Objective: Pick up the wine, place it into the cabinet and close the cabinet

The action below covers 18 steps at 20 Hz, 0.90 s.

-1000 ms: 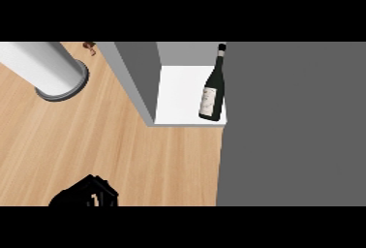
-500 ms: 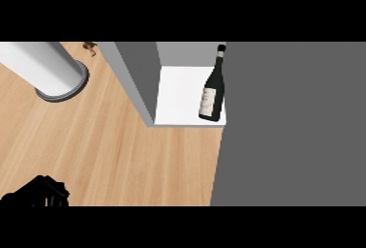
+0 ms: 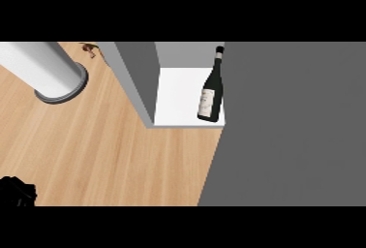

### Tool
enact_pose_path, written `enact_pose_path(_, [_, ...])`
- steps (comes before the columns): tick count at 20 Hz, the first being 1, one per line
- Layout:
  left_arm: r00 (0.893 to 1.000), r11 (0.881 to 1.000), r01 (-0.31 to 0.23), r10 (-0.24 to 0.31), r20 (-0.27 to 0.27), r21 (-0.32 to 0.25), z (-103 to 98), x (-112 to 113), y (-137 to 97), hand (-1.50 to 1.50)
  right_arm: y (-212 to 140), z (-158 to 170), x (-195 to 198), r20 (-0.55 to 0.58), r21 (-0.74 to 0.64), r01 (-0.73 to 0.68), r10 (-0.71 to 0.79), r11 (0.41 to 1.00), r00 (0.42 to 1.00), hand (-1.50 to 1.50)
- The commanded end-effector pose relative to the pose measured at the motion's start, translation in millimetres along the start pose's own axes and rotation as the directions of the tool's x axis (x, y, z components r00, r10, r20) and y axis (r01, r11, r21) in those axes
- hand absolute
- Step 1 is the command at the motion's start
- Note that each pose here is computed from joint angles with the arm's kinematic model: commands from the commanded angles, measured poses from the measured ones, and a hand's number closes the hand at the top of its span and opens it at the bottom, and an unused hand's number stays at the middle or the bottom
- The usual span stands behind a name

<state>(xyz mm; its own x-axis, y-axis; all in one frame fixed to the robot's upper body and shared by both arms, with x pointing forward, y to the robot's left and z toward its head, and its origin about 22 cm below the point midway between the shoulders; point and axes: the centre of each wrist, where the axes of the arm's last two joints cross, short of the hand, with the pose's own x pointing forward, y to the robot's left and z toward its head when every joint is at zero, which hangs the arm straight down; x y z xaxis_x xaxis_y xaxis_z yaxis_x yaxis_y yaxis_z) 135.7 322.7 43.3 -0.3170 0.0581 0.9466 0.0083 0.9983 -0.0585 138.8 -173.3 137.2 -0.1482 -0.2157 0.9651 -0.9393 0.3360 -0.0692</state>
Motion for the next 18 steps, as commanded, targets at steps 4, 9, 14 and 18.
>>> enact_pose_path(4, [1.0, 1.0, -0.008, 0.008, -0.027, -0.013, 6.1, 7.8, 22.2, 1.5, 33.5, -44.0, 25.2, -0.002, -0.01, -0.171, 0.171, 0.985, 0.985, 1.5])
enact_pose_path(9, [1.0, 1.0, -0.008, 0.008, -0.011, -0.018, 0.8, 12.7, 35.9, 1.5, 47.9, -68.9, 14.5, -0.039, 0.032, -0.152, 0.153, 0.988, 0.987, 1.5])
enact_pose_path(14, [1.0, 0.999, -0.024, 0.024, -0.003, -0.041, 2.2, 12.4, 35.9, 1.5, 42.5, -80.2, 8.5, -0.04, 0.018, -0.163, 0.164, 0.986, 0.986, 1.5])
enact_pose_path(18, [1.0, 0.999, -0.021, 0.021, 0.003, -0.049, -0.9, 16.1, 42.7, 1.5, 42.6, -81.5, 9.8, -0.039, 0.015, -0.17, 0.171, 0.985, 0.985, 1.5])
